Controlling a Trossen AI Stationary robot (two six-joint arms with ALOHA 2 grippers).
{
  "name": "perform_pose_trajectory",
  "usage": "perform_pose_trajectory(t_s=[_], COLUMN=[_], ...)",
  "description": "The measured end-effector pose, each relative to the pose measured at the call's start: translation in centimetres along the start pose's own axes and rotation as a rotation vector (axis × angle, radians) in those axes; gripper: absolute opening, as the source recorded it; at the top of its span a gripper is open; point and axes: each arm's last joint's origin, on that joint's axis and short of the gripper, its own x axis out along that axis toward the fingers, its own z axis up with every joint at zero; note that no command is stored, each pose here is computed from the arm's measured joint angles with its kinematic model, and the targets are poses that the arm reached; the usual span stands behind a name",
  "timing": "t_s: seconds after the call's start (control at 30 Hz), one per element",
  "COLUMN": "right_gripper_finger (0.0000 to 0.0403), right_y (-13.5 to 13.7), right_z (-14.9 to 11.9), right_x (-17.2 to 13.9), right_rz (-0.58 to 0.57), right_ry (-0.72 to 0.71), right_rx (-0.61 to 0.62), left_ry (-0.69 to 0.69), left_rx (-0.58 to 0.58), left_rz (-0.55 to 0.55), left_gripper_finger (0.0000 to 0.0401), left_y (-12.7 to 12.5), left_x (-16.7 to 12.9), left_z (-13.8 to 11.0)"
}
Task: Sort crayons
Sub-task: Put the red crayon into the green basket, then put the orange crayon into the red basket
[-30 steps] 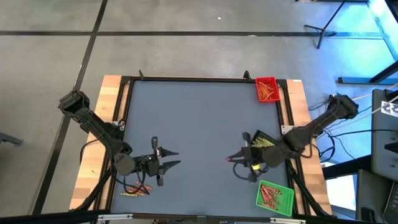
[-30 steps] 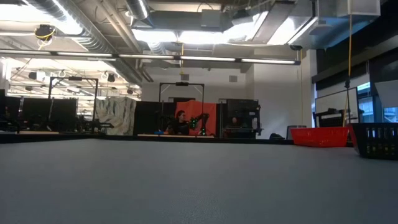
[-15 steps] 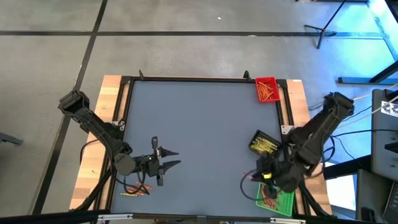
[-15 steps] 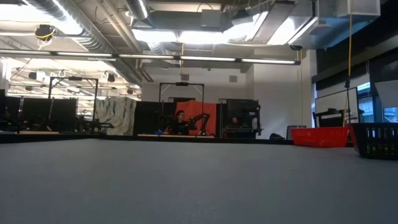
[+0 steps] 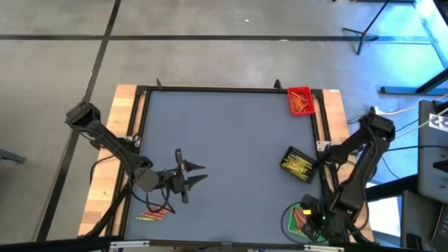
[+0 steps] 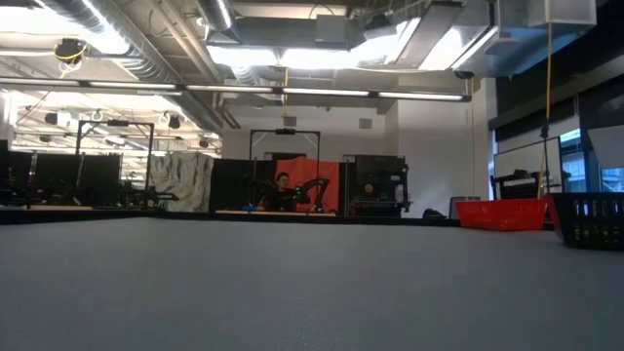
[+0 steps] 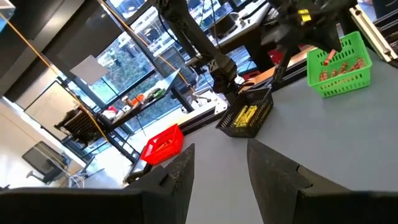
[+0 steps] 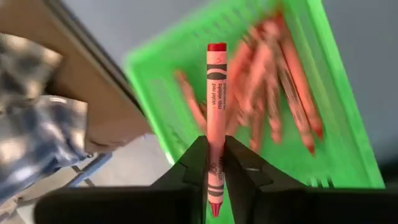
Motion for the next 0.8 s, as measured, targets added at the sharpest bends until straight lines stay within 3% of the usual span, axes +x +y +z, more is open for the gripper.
perform_pose_trajectory(t_s=[0.23,0.4,0.53,0.67,0.8], right_gripper_finger=[0.0098,0.015,0.0166,0.0166,0.0164], right_y=[-0.8,-0.4,0.4,1.2,2.0], right_z=[-0.1,2.3,5.4,8.7,11.7], right_x=[0.6,-0.9,-2.5,-3.4,-3.8], right_rz=[-0.114,-0.059,0.048,0.039,-0.014], right_ry=[0.033,-0.012,-0.225,-0.5,-0.659], right_rx=[0.082,0.024,-0.175,-0.442,-0.626], left_ry=[0.002,-0.015,0.011,0.1,0.211], left_rx=[0.0,-0.033,-0.099,-0.141,-0.263], left_rz=[0.003,0.021,-0.003,-0.089,-0.315], left_gripper_finger=[0.0131,0.0131,0.0131,0.0131,0.0131], left_y=[0.1,0.3,0.0,-1.0,-2.0], left_x=[0.1,0.1,0.1,-0.3,-0.9], left_z=[0.0,0.2,-0.1,-1.4,-2.8])
